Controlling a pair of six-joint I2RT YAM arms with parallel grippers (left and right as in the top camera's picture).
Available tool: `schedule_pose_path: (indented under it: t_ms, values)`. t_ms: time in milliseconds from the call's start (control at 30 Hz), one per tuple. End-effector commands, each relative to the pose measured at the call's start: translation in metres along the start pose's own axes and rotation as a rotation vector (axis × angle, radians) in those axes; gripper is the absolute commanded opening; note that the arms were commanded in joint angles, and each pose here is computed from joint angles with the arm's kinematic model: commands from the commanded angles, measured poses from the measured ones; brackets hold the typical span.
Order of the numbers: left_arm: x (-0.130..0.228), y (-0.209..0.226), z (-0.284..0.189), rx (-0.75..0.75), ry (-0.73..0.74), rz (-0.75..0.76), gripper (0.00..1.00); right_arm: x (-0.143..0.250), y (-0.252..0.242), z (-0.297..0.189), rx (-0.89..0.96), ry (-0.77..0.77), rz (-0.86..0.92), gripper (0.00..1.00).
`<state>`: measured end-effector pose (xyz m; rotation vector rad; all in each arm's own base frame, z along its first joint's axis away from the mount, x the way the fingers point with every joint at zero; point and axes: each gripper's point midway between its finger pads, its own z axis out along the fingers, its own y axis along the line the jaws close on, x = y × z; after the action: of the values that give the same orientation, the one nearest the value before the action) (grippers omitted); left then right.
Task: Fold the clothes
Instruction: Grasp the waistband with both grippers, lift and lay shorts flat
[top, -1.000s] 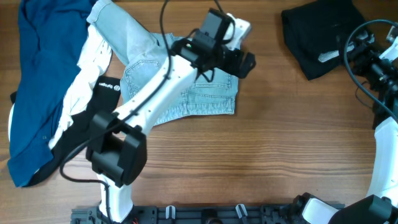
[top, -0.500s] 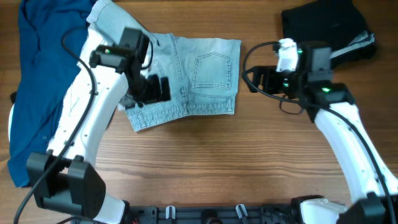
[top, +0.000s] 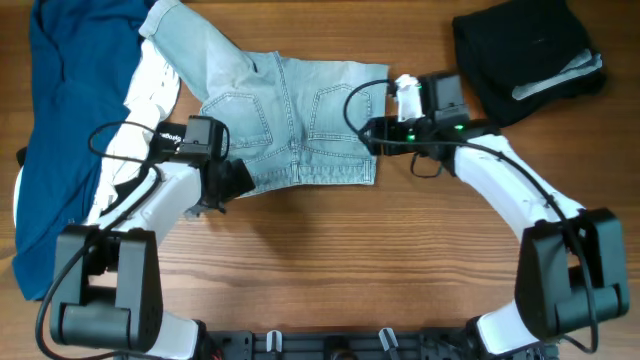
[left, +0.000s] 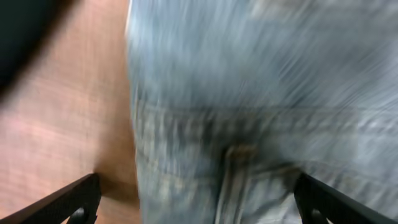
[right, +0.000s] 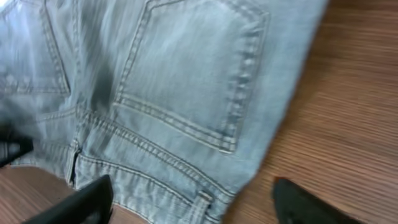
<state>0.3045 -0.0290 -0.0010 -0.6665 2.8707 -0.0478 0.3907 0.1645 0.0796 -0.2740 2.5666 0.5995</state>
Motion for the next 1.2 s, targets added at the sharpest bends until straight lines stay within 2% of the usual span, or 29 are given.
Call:
schedule_pose_path:
  t_ms: [0, 33, 167, 267, 400, 533, 600, 667, 700, 767, 800, 900, 967, 1000, 1067, 1133, 1167]
  values:
    - [0.002, 0.0, 0.011, 0.026, 0.002, 0.069, 0.98, 0.012, 0.004, 0.013, 0.007, 0.044, 0.006, 0.75]
    - [0.001, 0.0, 0.011, 0.029, -0.003, 0.069, 0.95, 0.017, 0.003, 0.013, 0.013, 0.061, 0.036, 0.74]
    - [-0.003, -0.006, 0.011, 0.056, -0.019, 0.069, 0.69, 0.037, 0.0, 0.011, 0.03, 0.141, 0.116, 0.74]
    - [-0.003, -0.007, 0.012, 0.059, -0.018, 0.069, 0.55, 0.05, -0.006, 0.021, 0.042, 0.192, 0.139, 0.74]
    - [-0.001, -0.006, 0.016, 0.053, -0.006, 0.061, 0.04, 0.074, -0.016, 0.044, 0.061, 0.272, 0.183, 0.74]
    - [0.0, -0.006, 0.017, 0.051, -0.003, 0.034, 0.04, 0.094, -0.017, 0.061, 0.029, 0.343, 0.233, 0.72]
    - [0.0, -0.006, 0.017, 0.051, -0.003, 0.031, 0.04, 0.094, 0.003, 0.061, -0.082, 0.357, 0.245, 0.65]
    - [0.0, -0.006, 0.017, 0.053, -0.003, 0.03, 0.04, 0.098, 0.013, 0.06, -0.116, 0.381, 0.247, 0.58]
    - [0.0, -0.007, 0.017, 0.061, 0.002, 0.026, 0.04, 0.102, 0.016, 0.06, -0.117, 0.396, 0.244, 0.51]
    - [-0.001, -0.011, 0.014, 0.078, -0.001, 0.008, 0.04, 0.1, 0.018, 0.06, -0.119, 0.387, 0.246, 0.12]
    - [-0.005, -0.013, 0.011, 0.088, -0.018, 0.008, 0.04, 0.094, 0.019, 0.061, -0.121, 0.365, 0.257, 0.05]
    - [-0.025, -0.024, -0.01, 0.131, -0.091, 0.012, 0.04, 0.062, 0.023, 0.054, -0.134, 0.256, 0.243, 0.05]
    - [-0.046, -0.036, -0.038, 0.181, -0.179, 0.036, 0.04, 0.029, 0.016, 0.032, -0.099, 0.143, 0.239, 0.04]
    - [-0.056, -0.04, -0.056, 0.197, -0.226, 0.054, 0.04, 0.003, 0.009, 0.006, -0.083, 0.058, 0.24, 0.04]
    - [-0.081, -0.049, -0.125, 0.247, -0.368, 0.084, 0.04, -0.05, -0.013, -0.071, -0.013, -0.128, 0.254, 0.04]
    - [-0.103, -0.059, -0.213, 0.355, -0.56, 0.079, 0.04, -0.089, -0.025, -0.155, 0.032, -0.308, 0.234, 0.04]
    - [-0.11, -0.062, -0.271, 0.427, -0.688, 0.076, 0.04, -0.106, -0.027, -0.218, 0.079, -0.424, 0.208, 0.04]
